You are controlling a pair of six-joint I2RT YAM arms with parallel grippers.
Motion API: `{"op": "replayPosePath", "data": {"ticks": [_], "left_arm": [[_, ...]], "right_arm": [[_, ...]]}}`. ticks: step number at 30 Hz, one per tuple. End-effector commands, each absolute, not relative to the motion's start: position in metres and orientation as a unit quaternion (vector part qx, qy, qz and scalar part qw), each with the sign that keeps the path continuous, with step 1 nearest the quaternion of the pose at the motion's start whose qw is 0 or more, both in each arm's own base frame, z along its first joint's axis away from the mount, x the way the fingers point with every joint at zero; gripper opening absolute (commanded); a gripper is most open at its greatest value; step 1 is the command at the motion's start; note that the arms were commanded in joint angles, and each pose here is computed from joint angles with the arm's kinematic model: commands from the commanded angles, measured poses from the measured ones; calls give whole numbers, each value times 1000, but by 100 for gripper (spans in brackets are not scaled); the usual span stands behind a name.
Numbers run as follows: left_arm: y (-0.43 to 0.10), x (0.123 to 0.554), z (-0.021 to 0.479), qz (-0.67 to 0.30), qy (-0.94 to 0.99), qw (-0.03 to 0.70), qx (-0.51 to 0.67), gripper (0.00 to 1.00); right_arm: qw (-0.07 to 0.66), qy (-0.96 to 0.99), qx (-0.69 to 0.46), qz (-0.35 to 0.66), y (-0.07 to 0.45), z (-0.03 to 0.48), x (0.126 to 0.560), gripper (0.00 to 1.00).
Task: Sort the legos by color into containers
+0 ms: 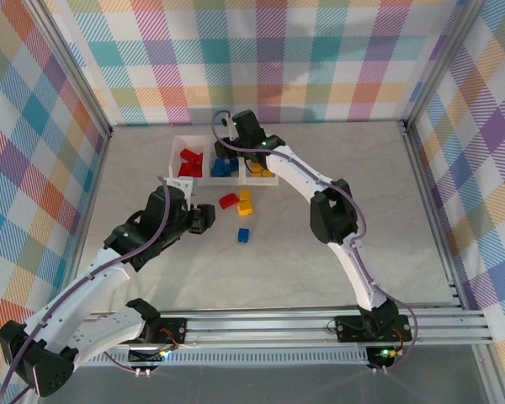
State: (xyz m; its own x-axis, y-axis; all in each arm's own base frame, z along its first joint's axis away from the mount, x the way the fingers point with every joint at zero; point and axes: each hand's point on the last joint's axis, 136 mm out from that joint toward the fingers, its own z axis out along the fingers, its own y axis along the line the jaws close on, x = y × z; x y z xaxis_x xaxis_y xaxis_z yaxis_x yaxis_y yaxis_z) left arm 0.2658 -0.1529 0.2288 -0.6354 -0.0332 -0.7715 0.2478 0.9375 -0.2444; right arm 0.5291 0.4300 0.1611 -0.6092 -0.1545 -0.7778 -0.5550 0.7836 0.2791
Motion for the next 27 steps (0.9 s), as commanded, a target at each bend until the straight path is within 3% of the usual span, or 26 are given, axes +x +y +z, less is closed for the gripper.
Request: {"op": "replayPosePath", "data": {"ticks": [1, 4, 13, 27], "left_arm": [[-155, 262, 239, -176, 884, 428, 62, 58], [-157, 261, 239, -181, 884, 427, 63, 58], [-164, 259, 234, -202, 880, 425, 65, 59], [-178, 270, 208, -202, 894, 394, 67, 62]], "right_arm": [[401, 852, -206, 264, 431, 179, 537, 55], [403, 853, -203, 262, 428, 185, 537, 62], [420, 838, -236, 256, 399, 219, 495, 62], [425, 814, -277, 283, 318, 238, 362, 65]]}}
